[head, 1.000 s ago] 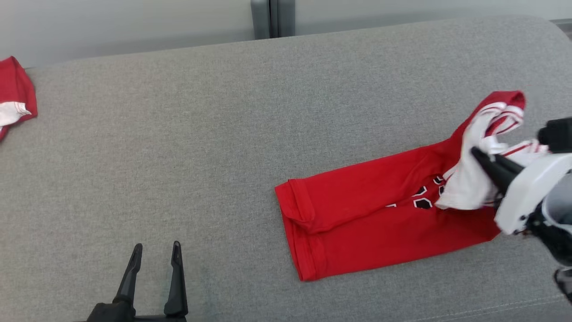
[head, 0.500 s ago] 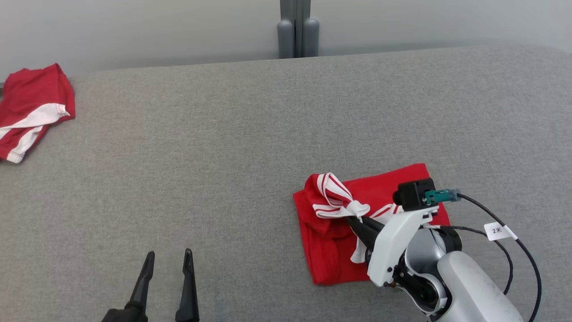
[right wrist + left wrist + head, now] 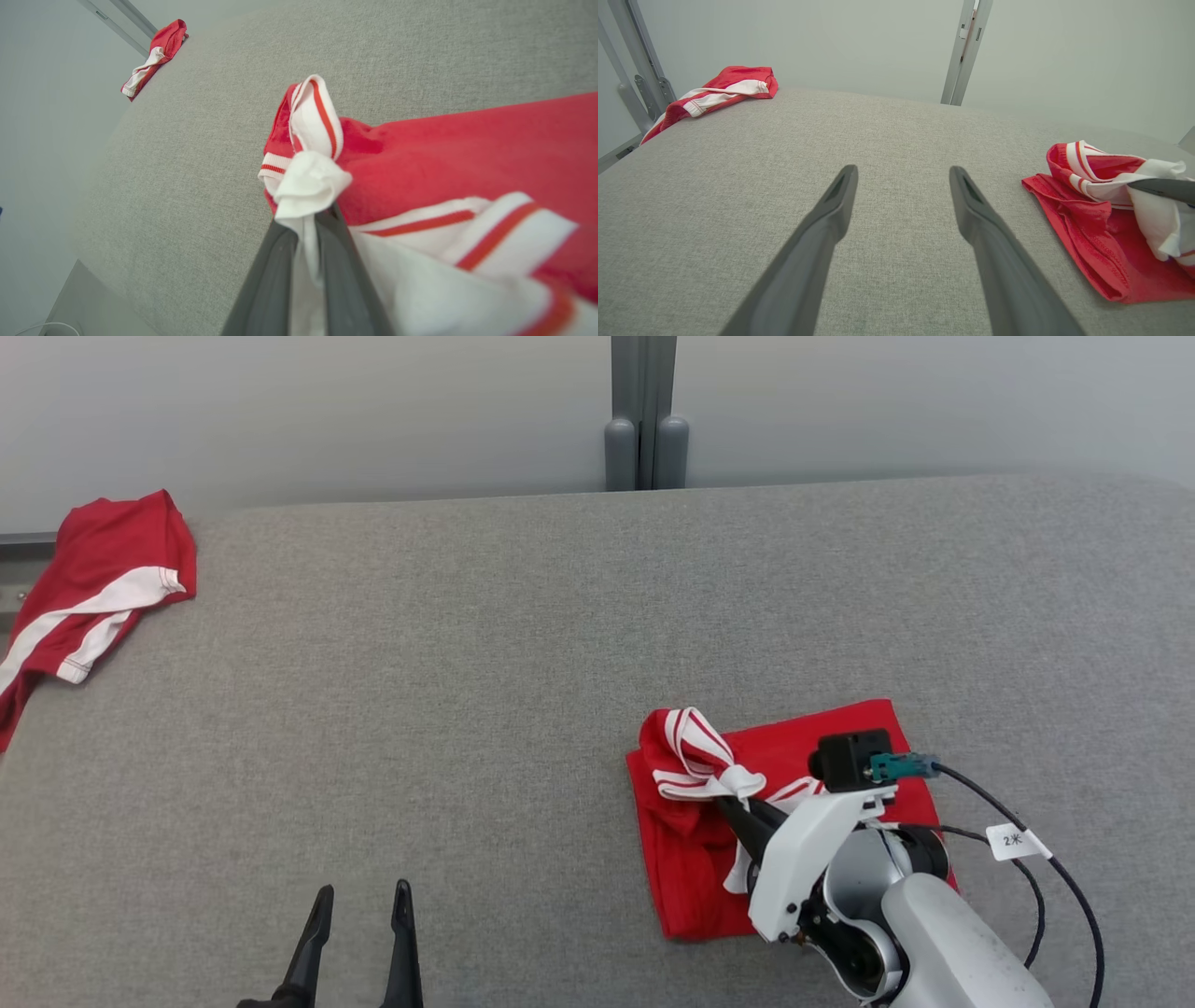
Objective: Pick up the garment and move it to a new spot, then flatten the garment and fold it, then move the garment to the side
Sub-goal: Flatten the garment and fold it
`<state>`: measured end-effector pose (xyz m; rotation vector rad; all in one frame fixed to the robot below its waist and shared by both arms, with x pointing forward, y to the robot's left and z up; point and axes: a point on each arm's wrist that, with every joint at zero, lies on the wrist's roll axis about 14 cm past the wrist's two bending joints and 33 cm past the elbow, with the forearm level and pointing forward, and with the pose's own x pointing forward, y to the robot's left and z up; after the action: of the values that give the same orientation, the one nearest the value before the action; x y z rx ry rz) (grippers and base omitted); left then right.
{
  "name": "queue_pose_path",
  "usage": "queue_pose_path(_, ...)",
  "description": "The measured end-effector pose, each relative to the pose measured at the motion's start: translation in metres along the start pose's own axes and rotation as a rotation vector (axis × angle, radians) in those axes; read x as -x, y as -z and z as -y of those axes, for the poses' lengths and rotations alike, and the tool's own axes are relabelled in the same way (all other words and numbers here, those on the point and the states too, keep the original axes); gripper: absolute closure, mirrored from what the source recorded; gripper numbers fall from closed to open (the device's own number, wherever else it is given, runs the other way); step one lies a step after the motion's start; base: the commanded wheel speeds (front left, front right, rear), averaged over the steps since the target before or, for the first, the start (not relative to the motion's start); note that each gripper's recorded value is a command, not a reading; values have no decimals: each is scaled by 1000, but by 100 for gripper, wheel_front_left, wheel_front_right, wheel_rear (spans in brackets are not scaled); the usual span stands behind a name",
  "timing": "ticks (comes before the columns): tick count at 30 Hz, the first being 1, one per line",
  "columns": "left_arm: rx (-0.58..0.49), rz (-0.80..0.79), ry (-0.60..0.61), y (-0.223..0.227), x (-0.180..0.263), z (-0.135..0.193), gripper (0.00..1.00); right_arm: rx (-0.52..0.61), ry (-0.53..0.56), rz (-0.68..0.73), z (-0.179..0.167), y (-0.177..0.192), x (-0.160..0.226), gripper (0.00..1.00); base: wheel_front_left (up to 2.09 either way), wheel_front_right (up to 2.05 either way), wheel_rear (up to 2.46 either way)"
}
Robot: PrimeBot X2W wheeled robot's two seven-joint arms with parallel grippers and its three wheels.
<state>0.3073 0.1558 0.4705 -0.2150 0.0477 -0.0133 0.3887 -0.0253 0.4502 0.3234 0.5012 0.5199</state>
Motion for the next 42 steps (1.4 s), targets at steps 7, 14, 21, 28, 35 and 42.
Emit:
queue_pose_path(7,1,-3,28,1,-2,8,0,-43,-70,69,-23,-8,3,0,0,0,0)
queue_pose_path(14,-6,-11,41,3,-5,8,0,-51,-37,321,-12,-54,24,0,0,0,0)
queue_pose_path(21,-6,-14,60,4,-8,13,0,92,198,420,62,-59,71,0,0,0,0)
queue_pose_path(28,4,-4,59,1,-7,14,0,203,379,397,111,-30,105,0,0,0,0)
queue_pose_path(35,2,-2,46,1,-5,10,0,313,384,359,109,-7,99,75,0,0,0)
queue_pose_path(42,2,-2,26,0,-12,4,0,310,233,257,70,16,45,100,0,0,0)
